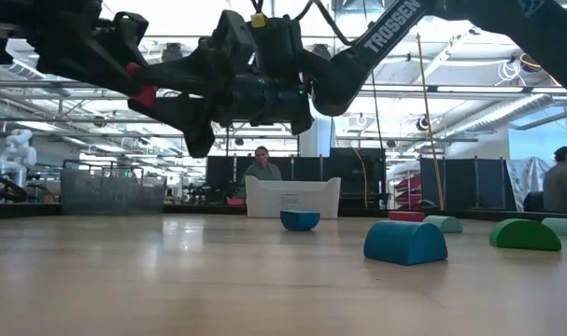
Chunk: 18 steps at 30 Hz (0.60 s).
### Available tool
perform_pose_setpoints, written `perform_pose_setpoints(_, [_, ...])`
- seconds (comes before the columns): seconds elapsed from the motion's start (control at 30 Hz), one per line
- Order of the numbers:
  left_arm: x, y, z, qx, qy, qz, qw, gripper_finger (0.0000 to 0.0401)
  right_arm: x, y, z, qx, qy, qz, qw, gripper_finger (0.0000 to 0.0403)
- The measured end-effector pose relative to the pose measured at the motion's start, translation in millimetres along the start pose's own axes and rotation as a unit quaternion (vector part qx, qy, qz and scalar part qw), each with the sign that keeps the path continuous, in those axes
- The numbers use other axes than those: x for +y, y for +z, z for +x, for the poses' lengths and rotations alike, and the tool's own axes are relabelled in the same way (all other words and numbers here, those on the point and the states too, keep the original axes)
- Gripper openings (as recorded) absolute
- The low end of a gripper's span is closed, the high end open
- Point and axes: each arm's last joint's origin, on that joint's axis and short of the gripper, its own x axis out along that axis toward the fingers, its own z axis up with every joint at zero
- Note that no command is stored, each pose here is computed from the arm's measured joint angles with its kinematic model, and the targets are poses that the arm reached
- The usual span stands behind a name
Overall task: Sort blocks by size
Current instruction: Put the red semicircle block into the top black bin
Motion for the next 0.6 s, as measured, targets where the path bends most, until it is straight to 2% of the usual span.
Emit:
perform_pose_setpoints(0.2, [0,0,0,0.003,0.006,0.005,1.0,0.0095,0,1,0,-0.004,0.004,0.009,1.0,0.0175])
perform_pose_setpoints(0.43, [2,-1,-1,0.013,0.031,0.007,0.999,0.0094,-4,2,-4,-0.003,-0.002,0.015,1.0,0.0179])
perform_pose_setpoints(0.6, [14,5,-7,0.031,0.084,0.0,0.996,0.0092,-18,-3,-15,0.048,0.007,0.056,0.997,0.018])
